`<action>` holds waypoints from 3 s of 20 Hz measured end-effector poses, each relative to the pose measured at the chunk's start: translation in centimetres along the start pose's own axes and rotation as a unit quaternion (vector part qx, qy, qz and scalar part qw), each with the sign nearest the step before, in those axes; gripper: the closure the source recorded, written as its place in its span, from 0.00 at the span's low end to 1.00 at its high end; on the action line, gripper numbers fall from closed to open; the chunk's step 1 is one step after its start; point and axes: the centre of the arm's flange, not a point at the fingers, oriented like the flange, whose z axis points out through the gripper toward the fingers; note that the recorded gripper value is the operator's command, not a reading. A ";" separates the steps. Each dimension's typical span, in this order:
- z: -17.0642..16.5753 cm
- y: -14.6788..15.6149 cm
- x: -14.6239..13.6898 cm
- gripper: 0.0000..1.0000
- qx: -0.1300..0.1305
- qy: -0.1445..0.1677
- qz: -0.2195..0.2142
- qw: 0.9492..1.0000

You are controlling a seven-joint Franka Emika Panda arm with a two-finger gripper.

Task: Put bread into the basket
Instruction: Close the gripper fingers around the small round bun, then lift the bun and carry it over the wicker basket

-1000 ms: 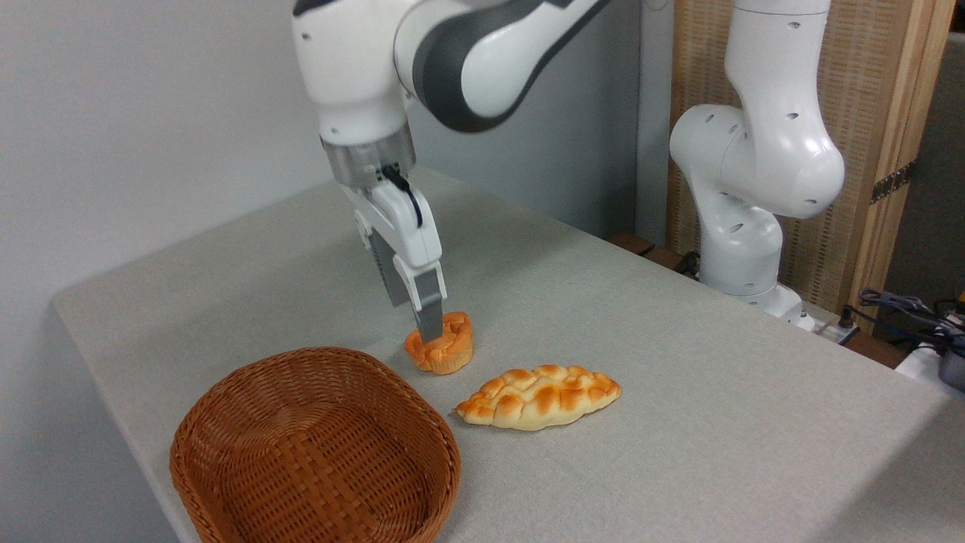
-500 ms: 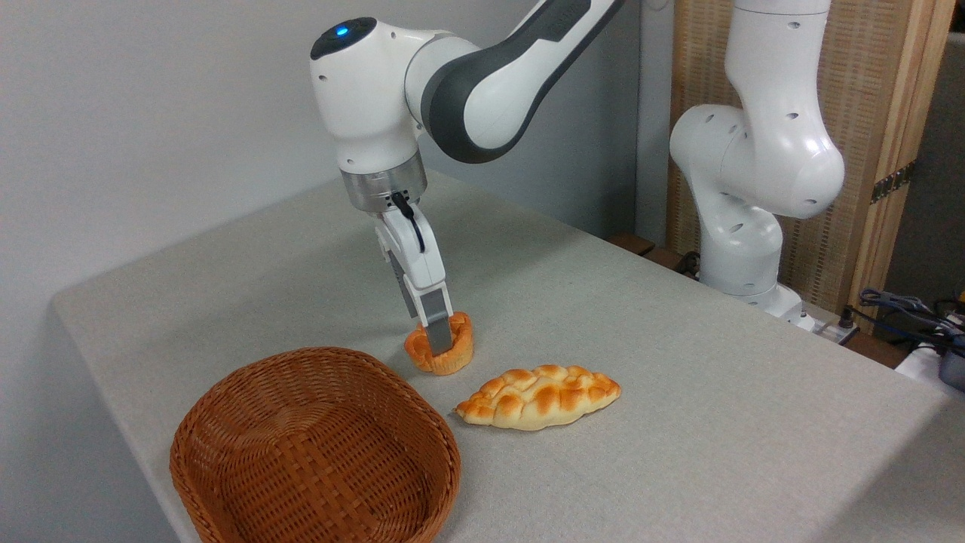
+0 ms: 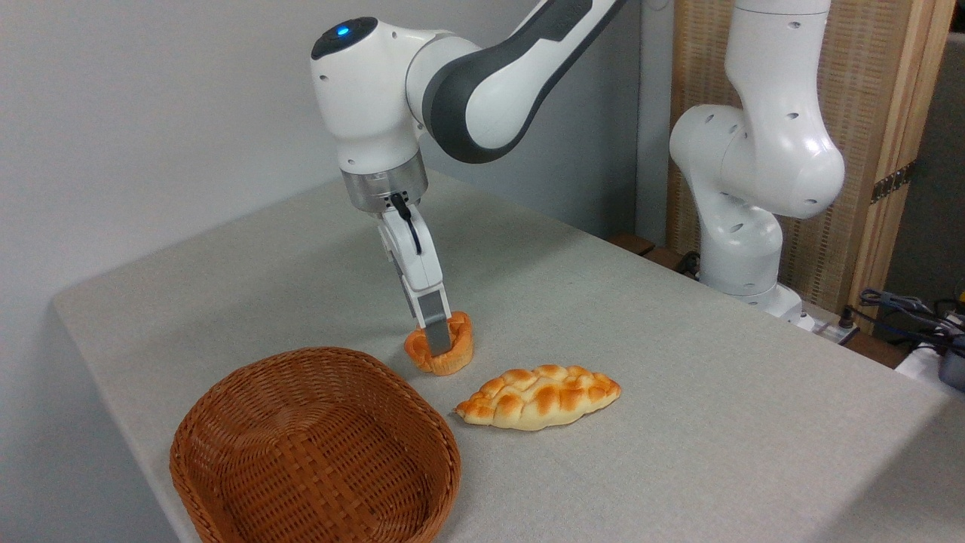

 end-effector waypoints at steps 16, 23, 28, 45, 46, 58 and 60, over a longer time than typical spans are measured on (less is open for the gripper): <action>-0.1 -0.3 -0.4 0.77 0.000 0.001 -0.003 1.000; -0.1 -0.3 -0.4 0.78 0.001 0.001 0.004 1.000; -0.1 -0.3 -0.4 0.78 0.001 0.001 0.004 1.000; -12.4 -6.0 -2.4 0.63 0.037 0.044 -0.037 0.998; -13.3 -7.0 -2.4 0.63 0.045 0.050 -0.041 0.997; -8.6 -14.7 2.0 0.00 0.135 0.066 -0.028 0.988; -8.4 -14.6 2.4 0.00 0.136 0.063 -0.023 0.988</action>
